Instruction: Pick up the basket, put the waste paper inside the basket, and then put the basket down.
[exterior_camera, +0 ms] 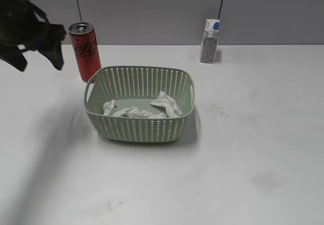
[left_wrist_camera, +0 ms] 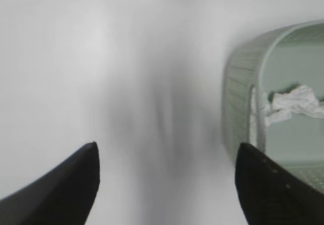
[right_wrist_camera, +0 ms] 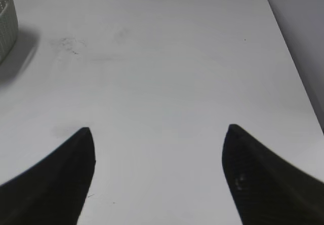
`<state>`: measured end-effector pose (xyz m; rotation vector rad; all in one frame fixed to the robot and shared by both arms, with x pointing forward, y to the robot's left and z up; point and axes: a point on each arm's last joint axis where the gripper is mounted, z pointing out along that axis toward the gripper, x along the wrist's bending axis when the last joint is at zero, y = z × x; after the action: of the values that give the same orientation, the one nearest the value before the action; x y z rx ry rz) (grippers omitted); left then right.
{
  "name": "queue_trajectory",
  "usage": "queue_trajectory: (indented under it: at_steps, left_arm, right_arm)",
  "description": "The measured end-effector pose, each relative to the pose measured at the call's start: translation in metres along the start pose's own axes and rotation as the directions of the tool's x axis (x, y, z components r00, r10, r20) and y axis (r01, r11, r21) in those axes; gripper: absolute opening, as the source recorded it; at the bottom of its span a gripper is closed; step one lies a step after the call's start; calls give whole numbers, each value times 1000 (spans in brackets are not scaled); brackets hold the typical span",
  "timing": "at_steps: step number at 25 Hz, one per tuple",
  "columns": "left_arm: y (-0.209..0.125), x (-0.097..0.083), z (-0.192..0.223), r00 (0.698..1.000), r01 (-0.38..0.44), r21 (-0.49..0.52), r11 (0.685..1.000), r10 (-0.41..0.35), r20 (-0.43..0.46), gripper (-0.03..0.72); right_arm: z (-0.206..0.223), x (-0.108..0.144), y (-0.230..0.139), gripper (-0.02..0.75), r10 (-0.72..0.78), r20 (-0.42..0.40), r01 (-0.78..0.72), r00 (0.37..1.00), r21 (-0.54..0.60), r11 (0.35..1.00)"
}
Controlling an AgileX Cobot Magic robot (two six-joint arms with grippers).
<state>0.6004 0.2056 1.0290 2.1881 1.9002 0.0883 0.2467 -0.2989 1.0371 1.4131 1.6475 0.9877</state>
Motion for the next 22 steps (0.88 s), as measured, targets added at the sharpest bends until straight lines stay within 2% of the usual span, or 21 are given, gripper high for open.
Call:
queue_trajectory:
  at_steps: [5, 10, 14, 22]
  left_arm:
    - [-12, 30, -56, 998, 29, -114, 993, -36, -55, 610]
    - [-43, 44, -100, 994, 26, -229, 973, -49, -96, 599]
    - [-82, 48, -117, 991, 28, -272, 962, -63, -119, 590]
    - [-173, 43, -112, 993, 31, -314, 949, -66, -102, 589]
  right_arm:
    - [0, 0, 0, 592, 0, 0, 0, 1000, -1, 1000]
    - [0, 0, 0, 592, 0, 0, 0, 1000, -1, 1000]
    - [0, 0, 0, 592, -1, 0, 1, 1000, -1, 1000]
    - [0, 0, 0, 592, -1, 0, 1, 1000, -2, 1000]
